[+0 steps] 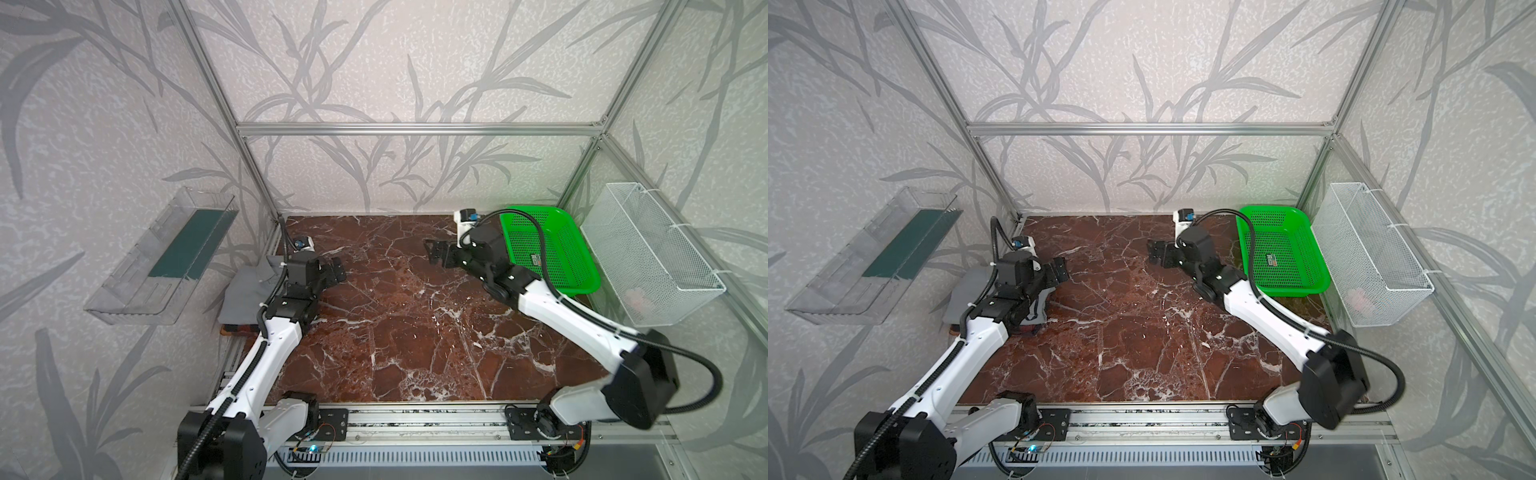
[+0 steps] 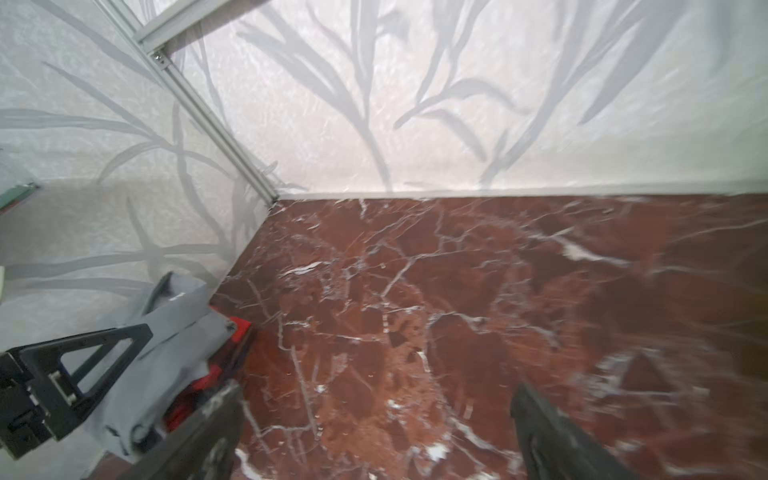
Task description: Fold and stack the long sleeve shirts
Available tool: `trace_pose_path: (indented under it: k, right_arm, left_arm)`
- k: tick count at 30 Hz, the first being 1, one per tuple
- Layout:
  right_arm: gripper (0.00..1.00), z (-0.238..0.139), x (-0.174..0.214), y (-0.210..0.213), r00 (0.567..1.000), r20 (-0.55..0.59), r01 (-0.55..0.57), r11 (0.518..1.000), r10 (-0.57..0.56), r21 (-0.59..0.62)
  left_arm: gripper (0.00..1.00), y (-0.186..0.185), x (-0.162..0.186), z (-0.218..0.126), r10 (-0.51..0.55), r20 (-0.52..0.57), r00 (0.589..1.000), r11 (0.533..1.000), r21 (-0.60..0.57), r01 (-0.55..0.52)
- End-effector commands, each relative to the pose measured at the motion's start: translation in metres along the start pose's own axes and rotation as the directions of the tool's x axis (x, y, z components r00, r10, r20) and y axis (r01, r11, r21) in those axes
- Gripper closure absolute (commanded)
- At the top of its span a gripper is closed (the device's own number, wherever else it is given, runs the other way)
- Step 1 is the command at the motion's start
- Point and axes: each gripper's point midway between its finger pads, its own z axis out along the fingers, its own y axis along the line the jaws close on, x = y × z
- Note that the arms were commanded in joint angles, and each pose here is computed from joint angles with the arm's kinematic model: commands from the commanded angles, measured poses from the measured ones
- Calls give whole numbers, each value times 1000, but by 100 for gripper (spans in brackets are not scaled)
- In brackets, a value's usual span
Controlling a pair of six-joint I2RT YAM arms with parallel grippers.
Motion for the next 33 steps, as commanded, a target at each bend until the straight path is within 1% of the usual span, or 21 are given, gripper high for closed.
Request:
trace_pose_path:
  k: [1,3,5,7,9,12,14,16,19,20,21,22,23,24,25,26,27,31,33]
  right_arm:
    - [1,-37,6,-66,981,12,185,952,-194,243]
    - [1,-55,20,-101,979,-11,198,930,-204,310]
    - [1,-67,35,-138,979,-31,200,903,-204,381]
    - [1,-75,51,-171,978,-45,201,876,-202,438]
    - [1,-84,65,-204,986,-49,161,843,-159,514]
    - [1,-83,73,-230,982,-45,174,791,-182,587]
    - [1,-78,83,-245,979,-80,197,770,-187,607]
    - [1,-75,91,-258,979,-76,195,758,-189,623]
    - [1,-73,100,-276,988,-26,134,765,-152,630]
    - [1,-71,107,-282,992,-22,112,768,-126,631]
    - [1,-69,113,-286,993,-27,104,774,-112,624]
    - [1,-66,117,-288,994,-30,104,781,-109,616]
    - [1,-64,117,-288,994,-11,91,789,-107,607]
    - [1,-61,117,-285,993,10,90,806,-118,585]
    - [1,-60,115,-283,991,25,94,814,-132,573]
    - [1,-57,117,-284,989,18,111,815,-148,569]
    - [1,-54,110,-282,985,35,122,818,-171,563]
    - [1,-43,117,-279,974,43,163,826,-221,539]
    - [1,-32,129,-273,971,5,203,840,-238,503]
  left_arm:
    - [1,16,-6,6,37,82,996,996,-84,-30]
    - [1,33,5,11,43,55,998,984,-174,-33]
    - [1,43,14,18,49,34,998,976,-212,-41]
    - [1,48,25,26,44,27,999,975,-218,-37]
    - [1,52,30,34,33,42,999,976,-215,-24]
    - [1,57,34,48,58,67,996,973,-226,-41]
    - [1,60,31,55,66,93,994,972,-230,-43]
    - [1,62,29,63,78,119,990,969,-242,-48]
    - [1,77,32,71,22,41,999,951,-309,-8]
    - [1,78,43,75,31,-14,999,957,-287,-34]
    - [1,81,53,77,77,-47,996,951,-297,-88]
    - [1,90,62,74,100,-39,994,932,-346,-107]
    - [1,95,61,70,70,59,996,927,-373,-43]
    - [1,83,55,70,103,120,988,952,-300,-62]
    - [1,80,53,72,146,107,983,948,-299,-108]
    - [1,86,51,72,139,109,984,935,-341,-94]
    - [1,92,50,72,121,122,985,932,-356,-70]
    - [1,99,47,69,99,171,980,940,-338,-37]
    - [1,103,52,63,81,227,971,945,-327,-2]
